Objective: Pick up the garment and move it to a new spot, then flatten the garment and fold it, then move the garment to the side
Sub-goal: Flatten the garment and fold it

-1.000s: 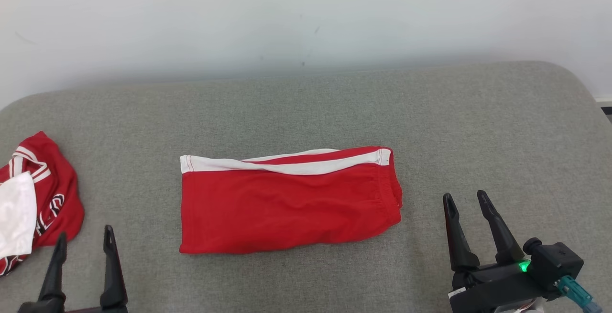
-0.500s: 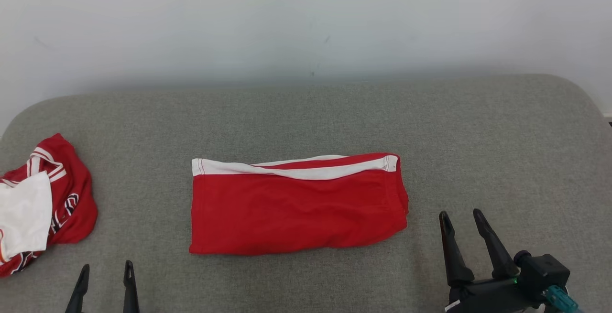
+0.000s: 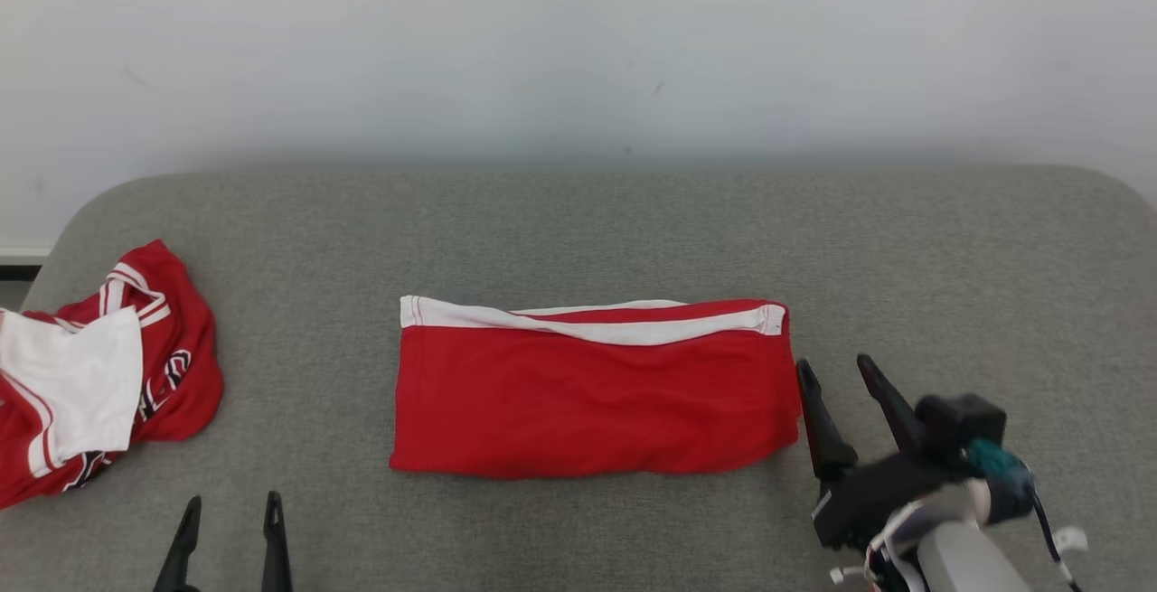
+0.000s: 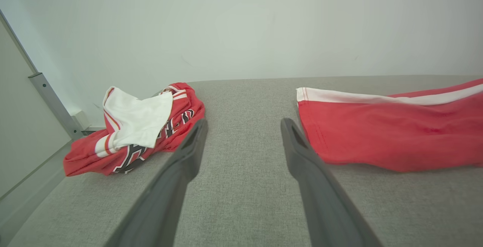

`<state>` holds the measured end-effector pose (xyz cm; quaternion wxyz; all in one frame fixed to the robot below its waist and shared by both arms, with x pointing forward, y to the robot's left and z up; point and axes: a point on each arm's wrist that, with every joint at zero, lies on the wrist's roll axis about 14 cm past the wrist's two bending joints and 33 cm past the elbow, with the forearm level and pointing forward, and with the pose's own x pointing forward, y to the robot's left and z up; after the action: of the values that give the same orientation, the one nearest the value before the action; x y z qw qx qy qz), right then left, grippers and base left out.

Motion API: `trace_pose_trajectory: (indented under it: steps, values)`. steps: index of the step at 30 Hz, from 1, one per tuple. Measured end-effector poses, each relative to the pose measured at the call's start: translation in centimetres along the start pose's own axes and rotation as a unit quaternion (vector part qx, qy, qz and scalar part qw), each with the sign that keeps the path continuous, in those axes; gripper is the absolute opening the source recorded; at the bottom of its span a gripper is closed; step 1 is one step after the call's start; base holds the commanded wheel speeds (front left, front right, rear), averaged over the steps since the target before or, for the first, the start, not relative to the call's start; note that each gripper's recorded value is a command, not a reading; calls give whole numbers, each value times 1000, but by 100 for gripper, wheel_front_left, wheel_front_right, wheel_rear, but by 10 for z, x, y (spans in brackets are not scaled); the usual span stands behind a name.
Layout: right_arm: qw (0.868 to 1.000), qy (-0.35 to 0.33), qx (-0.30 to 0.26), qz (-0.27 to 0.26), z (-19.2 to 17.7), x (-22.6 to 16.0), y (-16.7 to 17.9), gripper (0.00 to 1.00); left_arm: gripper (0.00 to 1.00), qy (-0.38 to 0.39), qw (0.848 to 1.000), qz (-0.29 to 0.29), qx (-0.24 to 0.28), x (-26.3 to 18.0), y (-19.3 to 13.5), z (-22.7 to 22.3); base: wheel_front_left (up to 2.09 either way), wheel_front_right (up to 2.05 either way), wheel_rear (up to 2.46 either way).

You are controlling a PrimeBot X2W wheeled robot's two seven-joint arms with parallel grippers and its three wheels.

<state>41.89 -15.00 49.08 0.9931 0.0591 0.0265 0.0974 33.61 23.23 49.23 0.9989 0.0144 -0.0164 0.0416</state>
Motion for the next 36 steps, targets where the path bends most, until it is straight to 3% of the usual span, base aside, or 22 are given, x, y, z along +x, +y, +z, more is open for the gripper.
trace_pose_trajectory:
  steps: [4, 12, 20, 30, 32, 36]
  values:
    - [1000, 24, -14, 12, 1, 26, 5, 100, 100, -3, 1000, -4, -4, 3, -4, 2, 0, 0, 0]
    - [992, 119, -29, 5, -31, 56, -2, 100, 100, -1, 1000, -2, -8, 8, -2, 1, 0, 0, 0]
    - [977, 213, -26, -5, -79, 54, -6, 100, 100, 8, 1000, 7, -10, 5, 3, -4, 0, 0, 0]
    - [970, 241, -10, 0, -95, 56, 4, 100, 100, 15, 1000, 14, -12, 5, 8, -8, 0, 0, 0]
    - [971, 239, -10, 6, -95, 59, 8, 0, 100, 14, 1000, 13, -12, 8, 7, -7, 0, 0, 0]
    - [972, 236, -14, 12, -94, 61, 9, 0, 100, 17, 1000, 14, -12, 8, 9, -9, 0, 0, 0]
